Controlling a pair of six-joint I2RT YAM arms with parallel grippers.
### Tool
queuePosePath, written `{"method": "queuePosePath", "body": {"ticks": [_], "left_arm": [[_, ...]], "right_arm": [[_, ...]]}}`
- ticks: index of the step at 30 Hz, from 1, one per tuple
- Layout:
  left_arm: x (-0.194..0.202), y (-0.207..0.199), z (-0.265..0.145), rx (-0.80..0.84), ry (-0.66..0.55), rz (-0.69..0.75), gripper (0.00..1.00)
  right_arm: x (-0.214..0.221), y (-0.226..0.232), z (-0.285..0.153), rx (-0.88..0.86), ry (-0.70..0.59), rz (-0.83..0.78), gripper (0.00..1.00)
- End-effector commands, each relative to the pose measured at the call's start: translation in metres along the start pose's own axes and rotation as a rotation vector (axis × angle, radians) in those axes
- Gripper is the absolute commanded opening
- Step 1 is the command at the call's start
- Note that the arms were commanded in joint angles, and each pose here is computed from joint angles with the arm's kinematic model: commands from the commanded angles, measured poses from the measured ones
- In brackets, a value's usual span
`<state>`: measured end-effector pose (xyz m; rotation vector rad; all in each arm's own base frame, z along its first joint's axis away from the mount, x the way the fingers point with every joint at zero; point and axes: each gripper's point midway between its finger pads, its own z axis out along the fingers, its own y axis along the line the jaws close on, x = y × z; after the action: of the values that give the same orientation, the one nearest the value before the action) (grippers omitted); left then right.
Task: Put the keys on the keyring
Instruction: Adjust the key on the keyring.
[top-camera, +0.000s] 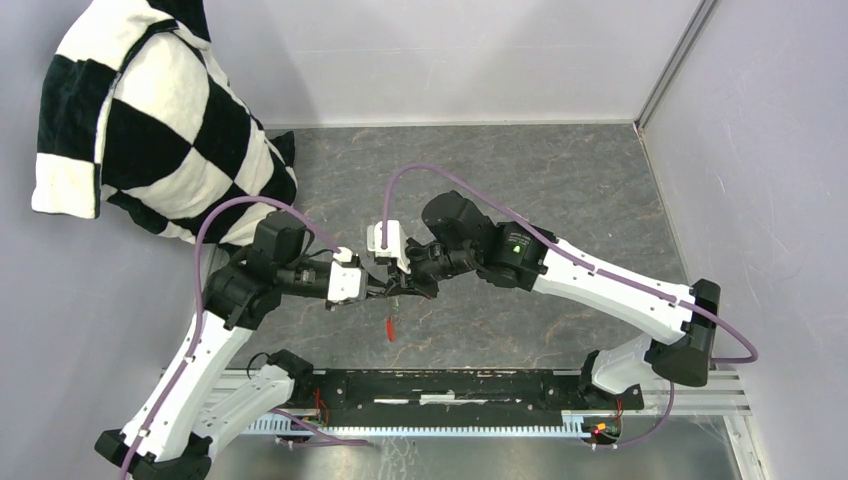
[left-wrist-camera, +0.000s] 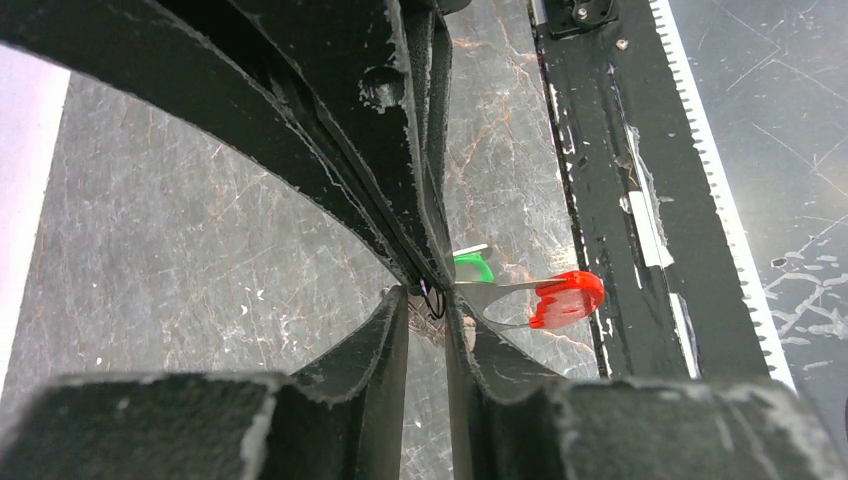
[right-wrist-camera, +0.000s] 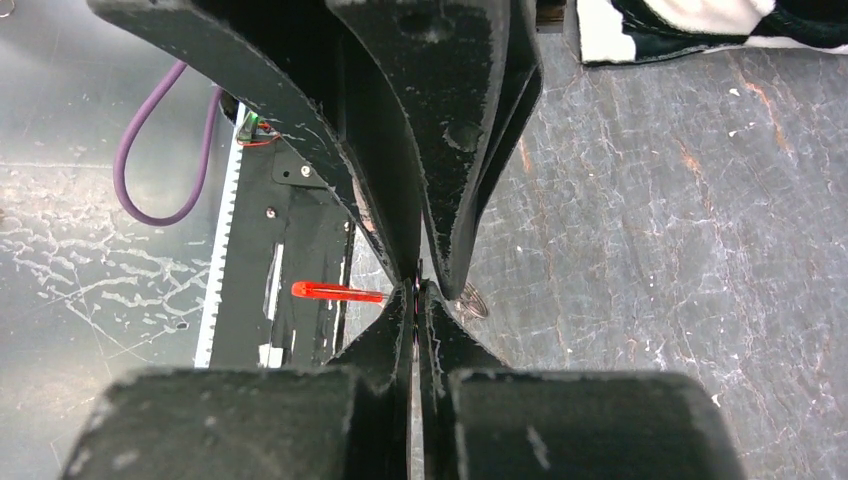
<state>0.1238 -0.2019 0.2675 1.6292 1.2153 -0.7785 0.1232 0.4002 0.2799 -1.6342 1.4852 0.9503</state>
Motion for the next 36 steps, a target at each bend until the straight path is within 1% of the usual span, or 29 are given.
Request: {"method": "queuePosePath", "body": {"ticks": [1,2,5,6,9,12,13,15,18,20,23,25,30,36], "left_arm": [[-0.012,0.001,-0.006,0.000,-0.013,0.079,0.26],[-0.010,-0.001,-0.006,0.011,-0.005,0.074,0.22],[-0.004,-0.003,-0.006,0.032,0.018,0.075,0.06],[-0.003,-0.003,-0.006,0.035,0.025,0.075,0.02],[-0.002,-0.002,-0.007,0.035,0.035,0.091,0.02],[0.000,-0.001,-0.007,0.029,0.045,0.109,0.02],[0.000,-0.001,-0.008,0.027,0.047,0.118,0.02],[0.000,-0.003,-0.007,0.028,0.042,0.116,0.02],[-0.007,0.000,-0.006,-0.009,0.001,0.061,0.02],[-0.018,0.004,-0.006,-0.050,-0.051,0.055,0.02],[-0.032,0.011,-0.008,-0.110,-0.123,0.030,0.02],[-0.042,0.014,-0.009,-0.142,-0.168,0.016,0.02],[-0.064,0.017,-0.014,-0.180,-0.275,0.005,0.02],[-0.079,0.023,-0.015,-0.188,-0.328,-0.035,0.02]], "right_arm": [[-0.020,0.002,-0.005,-0.002,-0.022,-0.041,0.00],[-0.022,0.002,-0.005,-0.003,-0.021,-0.044,0.00],[-0.025,0.004,-0.004,-0.010,-0.016,-0.049,0.00],[-0.025,0.004,-0.004,-0.012,-0.014,-0.051,0.01],[-0.026,0.005,-0.002,-0.017,-0.004,-0.054,0.01],[-0.030,0.003,-0.003,-0.005,-0.006,-0.055,0.11],[-0.032,0.002,-0.005,0.001,-0.016,-0.055,0.16],[-0.038,-0.001,-0.011,0.036,-0.045,-0.050,0.31],[-0.050,-0.007,-0.027,0.083,-0.141,-0.030,0.48],[-0.048,-0.011,-0.038,0.092,-0.212,0.021,0.54],[-0.051,-0.016,-0.060,0.116,-0.342,0.078,0.59],[-0.050,-0.010,-0.067,0.101,-0.403,0.112,0.62],[-0.045,-0.002,-0.071,0.095,-0.483,0.160,0.65],[-0.056,0.007,-0.073,0.043,-0.572,0.182,0.64]]}}
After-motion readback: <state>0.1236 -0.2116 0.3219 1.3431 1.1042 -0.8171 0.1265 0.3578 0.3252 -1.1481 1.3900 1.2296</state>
